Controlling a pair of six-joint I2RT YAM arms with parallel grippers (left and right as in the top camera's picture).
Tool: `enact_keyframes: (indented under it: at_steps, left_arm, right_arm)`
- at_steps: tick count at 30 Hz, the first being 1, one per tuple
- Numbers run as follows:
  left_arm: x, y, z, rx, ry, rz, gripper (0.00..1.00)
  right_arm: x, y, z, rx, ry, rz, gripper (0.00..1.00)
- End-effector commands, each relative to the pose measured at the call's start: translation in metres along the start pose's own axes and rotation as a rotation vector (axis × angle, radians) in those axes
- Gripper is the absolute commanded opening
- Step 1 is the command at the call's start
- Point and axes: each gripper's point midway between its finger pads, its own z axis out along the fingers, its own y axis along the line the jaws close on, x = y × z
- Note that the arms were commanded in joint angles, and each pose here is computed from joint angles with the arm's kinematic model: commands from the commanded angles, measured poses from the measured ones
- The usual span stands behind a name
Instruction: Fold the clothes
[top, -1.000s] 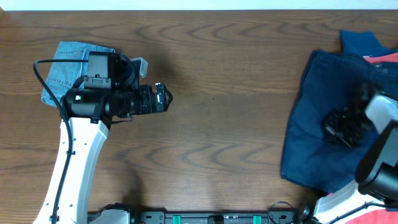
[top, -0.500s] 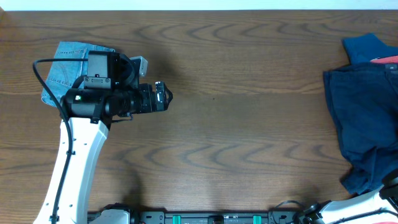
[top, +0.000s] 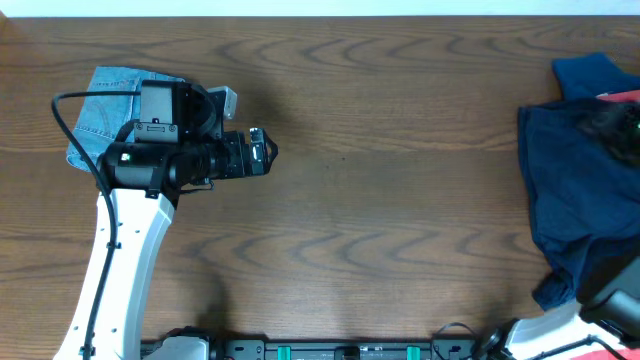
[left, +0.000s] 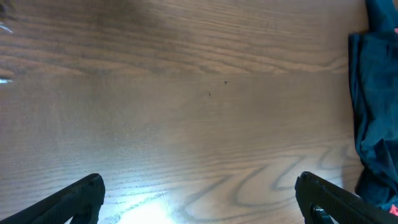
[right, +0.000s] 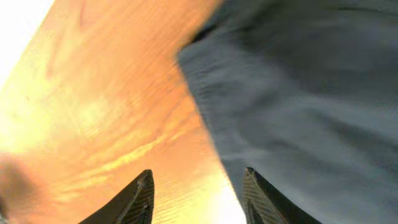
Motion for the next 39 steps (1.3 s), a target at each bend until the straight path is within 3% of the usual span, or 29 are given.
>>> enact_keyframes:
  at_steps: [1,6,11,15,28,29,32,39]
  left_arm:
    - [-0.003,-0.004,-0.002,0.016,-0.006,0.014,0.98]
    - [-0.003,-0.004,-0.002,0.015,-0.006,0.014,0.99]
    - [-0.003,-0.004,-0.002,0.015,-0.003,0.013,0.99]
    - [-0.003,-0.004,-0.002,0.015,-0.003,0.013,0.99]
    - [-0.003,-0.004,-0.002,0.015,-0.003,0.013,0.99]
    - [-0.003,-0.004,-0.002,0.015,-0.003,0.013,0.98]
    - [-0.003,-0.004,-0.002,0.015,-0.003,0.013,0.99]
    - [-0.003,-0.004,-0.002,0.015,-0.003,0.013,0.99]
  right_arm:
    - [0.014,0.000,0.027,0.258,0.006,-0.060,0.43]
    - [0.010,0.004,0.059,0.520,-0.066,-0.139,0.41]
    - [0.013,-0.003,0.093,0.670,-0.076,-0.218,0.47]
    - [0.025,-0.016,0.110,0.723,-0.022,-0.235,0.46]
    - [0.032,-0.039,0.105,0.789,0.019,-0.214,0.29]
    - [0.031,-0.040,0.105,0.790,0.019,-0.211,0.32]
    - [0.039,-0.034,0.113,0.702,0.063,-0.190,0.50]
    - [0.045,-0.027,0.120,0.646,0.087,-0.202,0.56]
